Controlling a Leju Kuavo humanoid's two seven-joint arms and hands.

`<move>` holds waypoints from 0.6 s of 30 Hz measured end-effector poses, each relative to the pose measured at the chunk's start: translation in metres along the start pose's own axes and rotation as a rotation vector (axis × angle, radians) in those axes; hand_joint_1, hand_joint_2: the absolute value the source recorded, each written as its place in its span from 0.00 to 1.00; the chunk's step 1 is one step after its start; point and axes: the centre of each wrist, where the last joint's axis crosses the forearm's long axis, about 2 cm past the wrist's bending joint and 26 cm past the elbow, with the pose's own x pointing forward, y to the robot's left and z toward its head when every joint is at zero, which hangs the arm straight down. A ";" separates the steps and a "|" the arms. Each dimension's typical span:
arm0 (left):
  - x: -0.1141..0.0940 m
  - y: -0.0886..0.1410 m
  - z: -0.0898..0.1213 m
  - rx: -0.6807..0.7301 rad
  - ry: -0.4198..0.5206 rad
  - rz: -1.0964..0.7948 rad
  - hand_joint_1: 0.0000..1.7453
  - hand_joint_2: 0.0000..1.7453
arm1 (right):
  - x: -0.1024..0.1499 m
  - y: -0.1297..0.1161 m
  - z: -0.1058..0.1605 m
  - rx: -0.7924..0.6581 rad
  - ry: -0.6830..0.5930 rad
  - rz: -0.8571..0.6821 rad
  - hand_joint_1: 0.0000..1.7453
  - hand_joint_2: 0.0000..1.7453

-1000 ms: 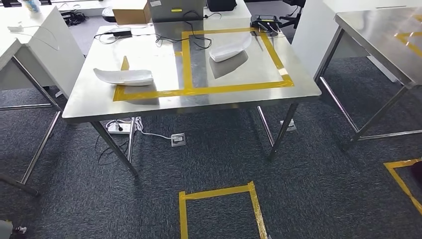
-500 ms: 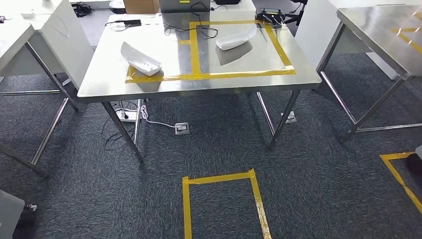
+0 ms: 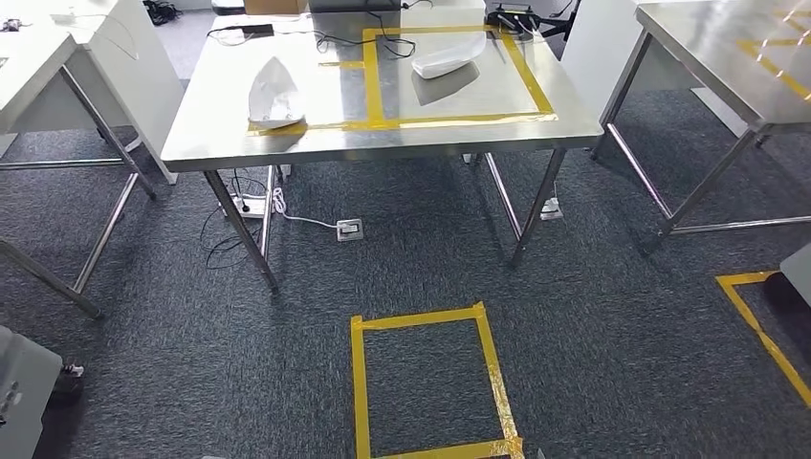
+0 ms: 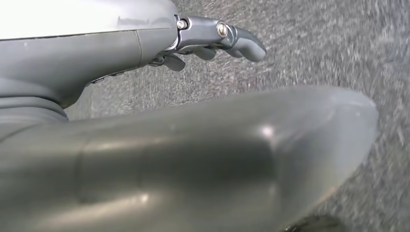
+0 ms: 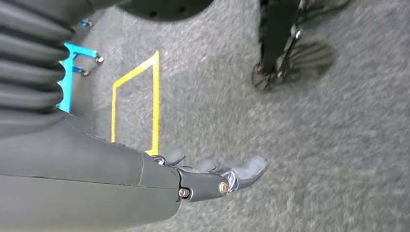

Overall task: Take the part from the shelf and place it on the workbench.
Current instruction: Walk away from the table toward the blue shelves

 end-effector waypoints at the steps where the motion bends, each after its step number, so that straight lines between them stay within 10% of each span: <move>1: -0.001 0.000 0.000 -0.002 0.009 -0.006 0.00 0.00 | 0.000 0.000 0.000 0.001 0.014 0.005 0.00 1.00; 18: -0.046 -0.021 0.003 -0.078 0.199 0.014 0.00 0.00 | -0.006 -0.006 0.000 -0.044 0.098 0.054 0.00 1.00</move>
